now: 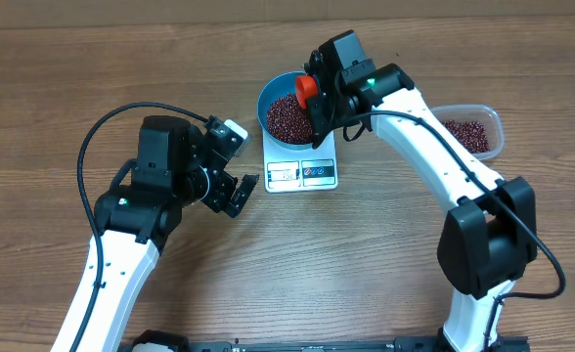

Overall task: Scoop item into bowl and weigh 150g on scale
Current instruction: 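Hold the scoop over the teal bowl and tilt it to pour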

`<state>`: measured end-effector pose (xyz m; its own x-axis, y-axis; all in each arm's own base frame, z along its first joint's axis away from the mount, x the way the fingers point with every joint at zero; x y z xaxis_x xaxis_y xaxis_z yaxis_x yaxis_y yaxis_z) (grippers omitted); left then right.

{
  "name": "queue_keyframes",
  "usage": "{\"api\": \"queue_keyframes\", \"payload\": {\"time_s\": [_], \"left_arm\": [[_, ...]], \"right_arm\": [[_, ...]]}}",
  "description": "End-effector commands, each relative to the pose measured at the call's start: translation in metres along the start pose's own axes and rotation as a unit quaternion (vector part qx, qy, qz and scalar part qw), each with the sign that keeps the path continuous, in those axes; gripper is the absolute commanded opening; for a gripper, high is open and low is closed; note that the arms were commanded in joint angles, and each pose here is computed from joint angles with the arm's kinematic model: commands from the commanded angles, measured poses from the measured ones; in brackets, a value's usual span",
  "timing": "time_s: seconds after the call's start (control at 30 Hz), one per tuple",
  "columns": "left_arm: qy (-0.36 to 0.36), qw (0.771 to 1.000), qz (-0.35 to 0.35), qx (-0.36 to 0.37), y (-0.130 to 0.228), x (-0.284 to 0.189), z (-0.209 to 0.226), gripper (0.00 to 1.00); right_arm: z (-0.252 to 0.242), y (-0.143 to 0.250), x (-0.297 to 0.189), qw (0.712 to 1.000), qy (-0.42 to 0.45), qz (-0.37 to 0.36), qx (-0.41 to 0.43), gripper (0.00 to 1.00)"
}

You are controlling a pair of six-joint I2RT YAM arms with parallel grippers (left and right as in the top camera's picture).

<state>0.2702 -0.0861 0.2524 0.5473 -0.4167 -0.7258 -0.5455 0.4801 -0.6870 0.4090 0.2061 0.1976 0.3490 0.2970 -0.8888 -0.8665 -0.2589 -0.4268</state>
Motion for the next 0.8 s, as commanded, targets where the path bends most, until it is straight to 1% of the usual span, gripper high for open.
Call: {"api": "queue_keyframes", "payload": {"time_s": [0.0,0.2,0.57,0.77], "left_arm": [[-0.006,1.000,-0.003,-0.005,-0.004,-0.001,0.003,1.00],[-0.007,1.000,-0.003,-0.005,-0.004,-0.001,0.003,0.99],[-0.007,1.000,-0.003,-0.005,-0.004,-0.001,0.003,1.00],[-0.006,1.000,-0.003,-0.005,-0.004,-0.001,0.003,0.99]], "right_arm": [[-0.003,-0.005,0.003,1.000,0.017,-0.011,0.004,0.04],[-0.001,-0.005,0.006,0.999,0.029,-0.013,-0.001,0.04],[0.005,0.004,0.025,0.999,0.038,0.014,-0.009,0.04],[0.005,0.007,0.027,0.998,0.055,0.023,-0.010,0.04]]}}
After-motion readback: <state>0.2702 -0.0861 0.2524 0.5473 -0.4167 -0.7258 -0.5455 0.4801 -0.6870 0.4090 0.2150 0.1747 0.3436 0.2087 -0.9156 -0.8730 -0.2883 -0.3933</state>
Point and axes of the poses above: each gripper's point midway between its finger pads, its own x axis out along the fingers, its own z axis along the line the jaws close on, y = z × x, the point moved 8 cm from there along -x, back along the fingers, and after that the axes turned 2 degrees about x, right-handed, at the moved point
